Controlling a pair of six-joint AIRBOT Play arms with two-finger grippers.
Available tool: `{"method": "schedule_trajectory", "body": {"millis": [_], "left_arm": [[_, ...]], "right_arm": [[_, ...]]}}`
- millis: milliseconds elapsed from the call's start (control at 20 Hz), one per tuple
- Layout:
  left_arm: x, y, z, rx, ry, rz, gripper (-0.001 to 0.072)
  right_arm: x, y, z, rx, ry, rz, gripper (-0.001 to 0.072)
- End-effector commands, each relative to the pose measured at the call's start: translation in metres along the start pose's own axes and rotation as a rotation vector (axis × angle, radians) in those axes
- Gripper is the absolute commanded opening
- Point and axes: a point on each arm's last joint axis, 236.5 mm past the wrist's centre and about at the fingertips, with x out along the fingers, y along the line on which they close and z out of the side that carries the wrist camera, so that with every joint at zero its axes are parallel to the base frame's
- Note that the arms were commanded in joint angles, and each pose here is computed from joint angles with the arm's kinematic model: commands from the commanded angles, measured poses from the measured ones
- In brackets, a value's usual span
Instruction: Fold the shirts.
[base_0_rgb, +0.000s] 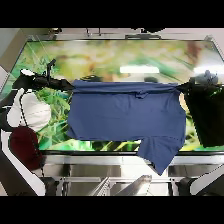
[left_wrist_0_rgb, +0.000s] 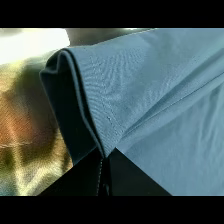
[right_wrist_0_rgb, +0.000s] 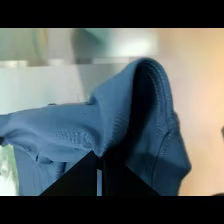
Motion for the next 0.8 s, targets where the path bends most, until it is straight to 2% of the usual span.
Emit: {"method": "schedule_trajectory", "body": {"millis": [0, 100, 150, 200, 300, 350, 400, 600, 700, 750], "left_arm": [[0.003, -0.002, 0.001, 0.005, 0.001, 0.001, 0.0019], [0.003, -0.002, 0.001, -0.017, 0.000, 0.001, 0.0024], [0.001, -0.001, 0.003, -0.047, -0.005, 0.003, 0.0156], [-0.005, 0.000, 0.004, -0.085, -0.009, 0.003, 0.0327], [-0.022, -0.005, 0.005, -0.126, 0.008, -0.026, 0.0331], [-0.036, -0.011, 0.005, -0.142, 0.027, -0.049, 0.0331], [-0.049, -0.015, 0.006, -0.170, 0.041, -0.064, 0.0328], [-0.086, -0.037, -0.017, -0.311, 0.161, -0.135, 0.0323], [-0.085, -0.054, -0.044, -0.372, 0.237, -0.179, 0.0104], [-0.082, -0.062, -0.059, -0.406, 0.269, -0.195, 0.0098]], "right_arm": [[0.000, -0.013, -0.005, -0.002, 0.021, -0.051, 0.0018], [0.000, -0.010, -0.005, 0.002, 0.019, -0.038, 0.0043], [0.000, -0.005, -0.003, 0.010, 0.011, -0.017, 0.0178], [-0.001, 0.003, -0.001, 0.019, 0.006, 0.014, 0.0235], [-0.004, 0.020, -0.002, -0.003, 0.016, 0.066, 0.0224], [-0.007, 0.027, -0.004, -0.018, 0.026, 0.075, 0.0188], [-0.011, 0.034, -0.004, -0.037, 0.029, 0.078, 0.0061], [-0.033, 0.068, -0.011, -0.135, 0.051, 0.061, 0.0063], [-0.046, 0.096, -0.029, -0.192, 0.116, 0.080, 0.0018], [-0.052, 0.111, -0.039, -0.217, 0.141, 0.096, 0.0018]]}}
